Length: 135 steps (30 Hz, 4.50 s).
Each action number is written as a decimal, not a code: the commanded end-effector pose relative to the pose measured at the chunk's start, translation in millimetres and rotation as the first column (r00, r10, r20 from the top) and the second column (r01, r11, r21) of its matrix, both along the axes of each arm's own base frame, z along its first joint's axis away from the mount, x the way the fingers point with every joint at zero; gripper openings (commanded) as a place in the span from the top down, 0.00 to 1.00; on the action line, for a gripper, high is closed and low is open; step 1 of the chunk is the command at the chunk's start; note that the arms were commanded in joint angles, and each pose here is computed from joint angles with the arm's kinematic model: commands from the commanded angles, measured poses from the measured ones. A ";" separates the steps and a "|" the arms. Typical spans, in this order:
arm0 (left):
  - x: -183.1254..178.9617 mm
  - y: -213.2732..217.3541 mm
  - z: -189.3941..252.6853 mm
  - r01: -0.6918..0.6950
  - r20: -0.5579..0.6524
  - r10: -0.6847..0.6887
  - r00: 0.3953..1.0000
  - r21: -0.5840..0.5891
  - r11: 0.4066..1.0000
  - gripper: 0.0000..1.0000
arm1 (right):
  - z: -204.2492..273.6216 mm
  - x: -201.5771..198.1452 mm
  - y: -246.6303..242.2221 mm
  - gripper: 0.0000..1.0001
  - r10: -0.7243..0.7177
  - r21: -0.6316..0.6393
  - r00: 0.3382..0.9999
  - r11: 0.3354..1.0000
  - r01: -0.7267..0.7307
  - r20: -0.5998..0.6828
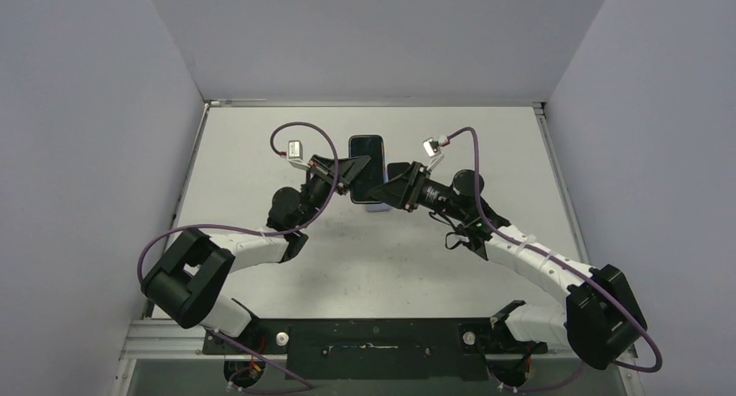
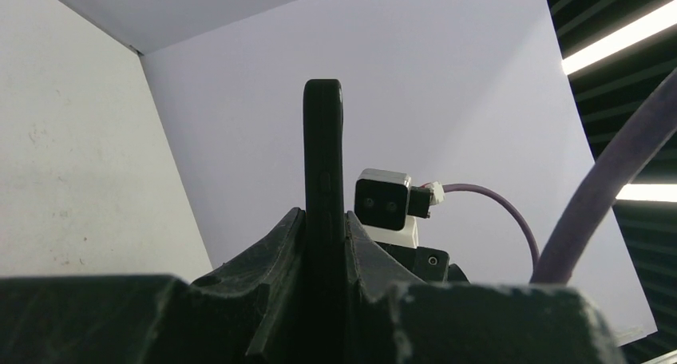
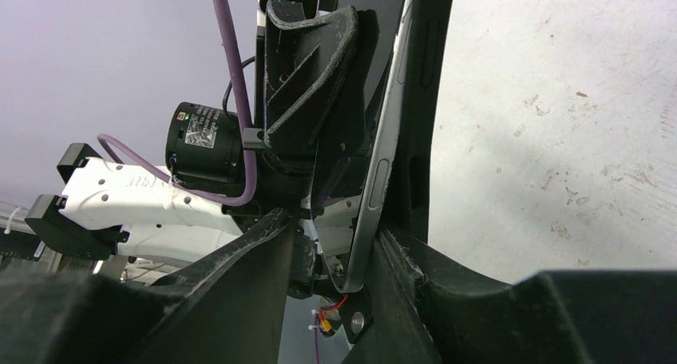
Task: Take the phone out of the phone case
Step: Remove the phone case from the phone.
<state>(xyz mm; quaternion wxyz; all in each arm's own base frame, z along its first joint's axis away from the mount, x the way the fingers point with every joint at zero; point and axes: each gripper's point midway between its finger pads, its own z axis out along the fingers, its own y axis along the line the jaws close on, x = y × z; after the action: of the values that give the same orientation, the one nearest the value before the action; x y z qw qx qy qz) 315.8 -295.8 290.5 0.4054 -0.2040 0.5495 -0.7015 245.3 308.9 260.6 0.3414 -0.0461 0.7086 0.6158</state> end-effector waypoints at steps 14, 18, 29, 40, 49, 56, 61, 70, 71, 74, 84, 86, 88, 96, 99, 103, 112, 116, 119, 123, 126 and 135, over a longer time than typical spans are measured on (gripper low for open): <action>-84.9 -20.7 29.2 0.196 0.278 -0.257 0.926 0.230 0.953 0.60 | 50.3 28.2 0.1 1.00 -0.051 0.112 0.987 0.993 0.034 0.151; -73.8 -5.8 25.5 0.142 0.280 -0.213 0.936 0.253 0.957 0.44 | 55.0 24.1 -3.9 1.00 -0.050 0.127 0.988 0.991 0.032 0.143; -60.5 34.5 14.8 0.026 0.285 -0.127 0.950 0.333 0.943 0.19 | 58.4 27.6 -15.6 1.00 -0.105 0.133 0.989 0.987 0.091 0.106; -56.7 45.7 -22.4 -0.007 0.182 -0.068 0.981 0.387 0.922 0.20 | 73.6 24.2 -16.8 1.00 -0.100 0.191 0.989 0.979 0.078 0.110; -51.2 50.0 -36.3 -0.022 0.125 -0.031 0.992 0.397 0.917 0.34 | 75.9 15.3 -18.4 1.00 -0.085 0.182 0.989 0.981 0.062 0.124; -52.7 47.2 -33.1 -0.007 0.133 -0.050 0.990 0.397 0.918 0.41 | 77.2 7.1 -18.7 1.00 -0.075 0.180 0.988 0.982 0.051 0.133; -55.5 41.6 -21.9 0.012 0.178 -0.087 0.980 0.388 0.922 0.41 | 78.3 4.4 -17.2 1.00 -0.069 0.179 0.988 0.983 0.044 0.139; -66.5 31.4 -6.6 0.068 0.253 -0.172 0.952 0.371 0.926 0.34 | 78.8 2.4 -14.9 1.00 -0.062 0.177 0.988 0.984 0.036 0.145; -67.1 30.7 -6.4 0.071 0.257 -0.176 0.950 0.372 0.926 0.34 | 79.3 2.0 -14.6 1.00 -0.061 0.177 0.987 0.984 0.034 0.146; -65.6 30.3 -8.2 0.073 0.249 -0.176 0.952 0.373 0.925 0.34 | 80.5 0.7 -13.3 1.00 -0.054 0.178 0.987 0.984 0.027 0.149; -58.4 26.6 -3.7 0.069 0.257 -0.171 0.951 0.363 0.929 0.34 | 78.7 -5.0 -10.7 1.00 -0.037 0.176 0.988 0.984 0.010 0.147; -57.0 26.6 -4.0 0.068 0.252 -0.166 0.953 0.359 0.931 0.35 | 78.9 -6.3 -10.9 1.00 -0.034 0.176 0.989 0.984 0.007 0.147; -56.6 26.7 -2.3 0.068 0.251 -0.163 0.954 0.349 0.935 0.36 | 78.4 -7.5 -10.9 1.00 -0.031 0.174 0.989 0.985 0.005 0.146; -56.7 24.1 18.3 0.085 0.286 -0.171 0.943 0.289 0.953 0.45 | 71.4 -14.6 -9.5 1.00 0.004 0.155 0.990 0.988 -0.025 0.140; -55.1 22.4 26.7 0.089 0.298 -0.172 0.939 0.272 0.958 0.50 | 66.8 -17.0 -8.3 1.00 0.019 0.142 0.991 0.989 -0.039 0.136; -52.4 19.7 35.9 0.091 0.315 -0.174 0.933 0.261 0.961 0.65 | 62.8 -19.7 -7.5 1.00 0.031 0.128 0.991 0.991 -0.048 0.134; -35.4 24.3 27.4 0.009 0.281 -0.101 0.954 0.309 0.951 1.00 | 46.7 -29.3 -6.3 1.00 0.083 0.065 0.990 0.994 -0.091 0.112; -17.4 30.4 11.4 -0.057 0.217 -0.024 0.976 0.360 0.931 1.00 | 35.8 -34.4 -7.3 1.00 0.105 0.025 0.990 0.994 -0.107 0.097; -4.6 37.7 2.9 -0.115 0.180 0.049 0.982 0.373 0.921 1.00 | 23.6 -38.4 -7.7 1.00 0.128 -0.021 0.989 0.992 -0.127 0.075; 9.4 43.9 -6.5 -0.162 0.141 0.114 0.983 0.397 0.904 1.00 | 9.5 -43.0 -8.3 1.00 0.157 -0.069 0.987 0.986 -0.154 0.041; 17.7 46.4 -9.2 -0.187 0.129 0.147 0.981 0.400 0.897 1.00 | 2.1 -45.0 -7.9 1.00 0.171 -0.079 0.985 0.982 -0.170 0.015; 30.3 47.5 -16.9 -0.206 0.137 0.160 0.978 0.466 0.861 1.00 | -12.9 -34.7 -19.4 1.00 0.116 -0.130 0.993 0.985 -0.113 0.014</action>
<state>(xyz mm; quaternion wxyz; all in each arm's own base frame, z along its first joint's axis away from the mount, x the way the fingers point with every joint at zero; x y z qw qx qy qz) 337.2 -249.0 244.1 0.4963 -0.1351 0.6846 -0.5164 207.7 299.8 234.3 0.2673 -0.0956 0.7546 0.5916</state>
